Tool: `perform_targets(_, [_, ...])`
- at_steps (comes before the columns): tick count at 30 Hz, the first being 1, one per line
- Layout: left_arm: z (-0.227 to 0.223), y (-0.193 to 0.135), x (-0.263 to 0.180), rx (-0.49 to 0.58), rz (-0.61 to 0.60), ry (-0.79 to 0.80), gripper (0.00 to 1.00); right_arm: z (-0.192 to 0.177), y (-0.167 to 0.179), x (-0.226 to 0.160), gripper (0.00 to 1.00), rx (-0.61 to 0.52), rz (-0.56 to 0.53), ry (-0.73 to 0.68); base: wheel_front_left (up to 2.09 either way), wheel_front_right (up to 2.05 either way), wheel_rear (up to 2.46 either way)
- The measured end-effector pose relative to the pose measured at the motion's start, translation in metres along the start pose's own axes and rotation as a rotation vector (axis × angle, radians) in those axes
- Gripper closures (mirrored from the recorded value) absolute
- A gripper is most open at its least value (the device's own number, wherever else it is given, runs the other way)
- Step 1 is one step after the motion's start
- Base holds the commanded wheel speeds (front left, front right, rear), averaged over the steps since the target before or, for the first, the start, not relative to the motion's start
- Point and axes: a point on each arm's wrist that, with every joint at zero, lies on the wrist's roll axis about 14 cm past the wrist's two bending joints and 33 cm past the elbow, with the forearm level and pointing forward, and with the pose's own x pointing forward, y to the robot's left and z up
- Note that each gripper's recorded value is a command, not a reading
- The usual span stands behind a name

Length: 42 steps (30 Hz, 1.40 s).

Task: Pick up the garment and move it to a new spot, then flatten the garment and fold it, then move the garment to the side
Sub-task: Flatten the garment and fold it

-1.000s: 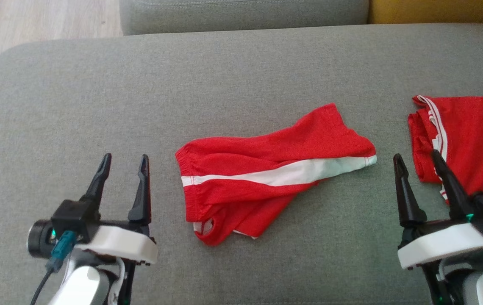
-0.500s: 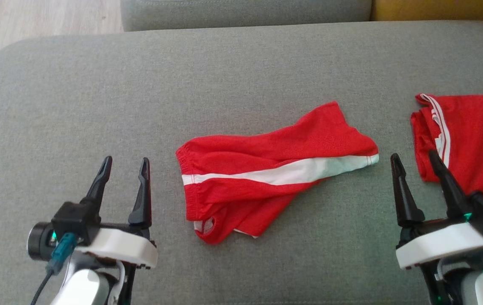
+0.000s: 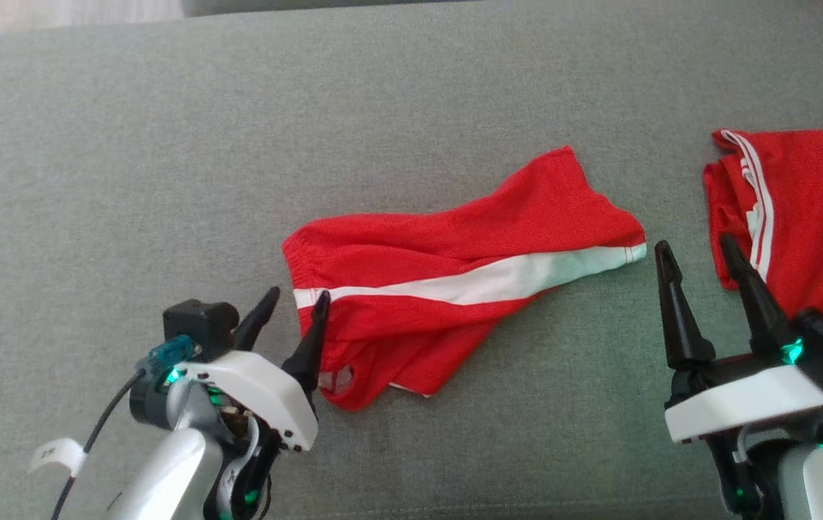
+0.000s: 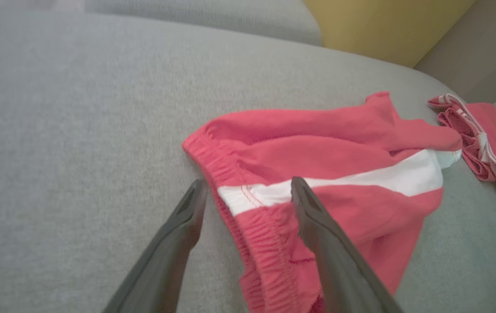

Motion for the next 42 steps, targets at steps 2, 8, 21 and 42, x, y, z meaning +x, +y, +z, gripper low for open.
perform_targets(2, [-0.011, -0.001, 0.003, -0.024, -0.009, 0.043, 0.0, -0.003, -0.002, 0.001, 0.0, 0.003, -0.006, 0.008, 0.0, 0.0, 0.0])
perform_targets(8, [-0.026, -0.001, 0.008, -0.067, -0.014, 0.102, 0.0, -0.008, -0.007, 0.005, 0.0, 0.012, -0.017, 0.019, 0.0, 0.0, 0.0])
perform_targets(21, [-0.009, -0.004, 0.016, -0.051, -0.036, 0.034, 1.0, -0.03, -0.026, 0.015, 0.0, 0.003, -0.053, 0.083, 0.0, 0.0, 0.0])
perform_targets(42, [0.03, 0.0, 0.018, 0.046, -0.047, -0.156, 1.0, -0.079, -0.021, 0.063, 1.0, 0.026, 0.05, 0.283, 0.0, 0.0, 0.0])
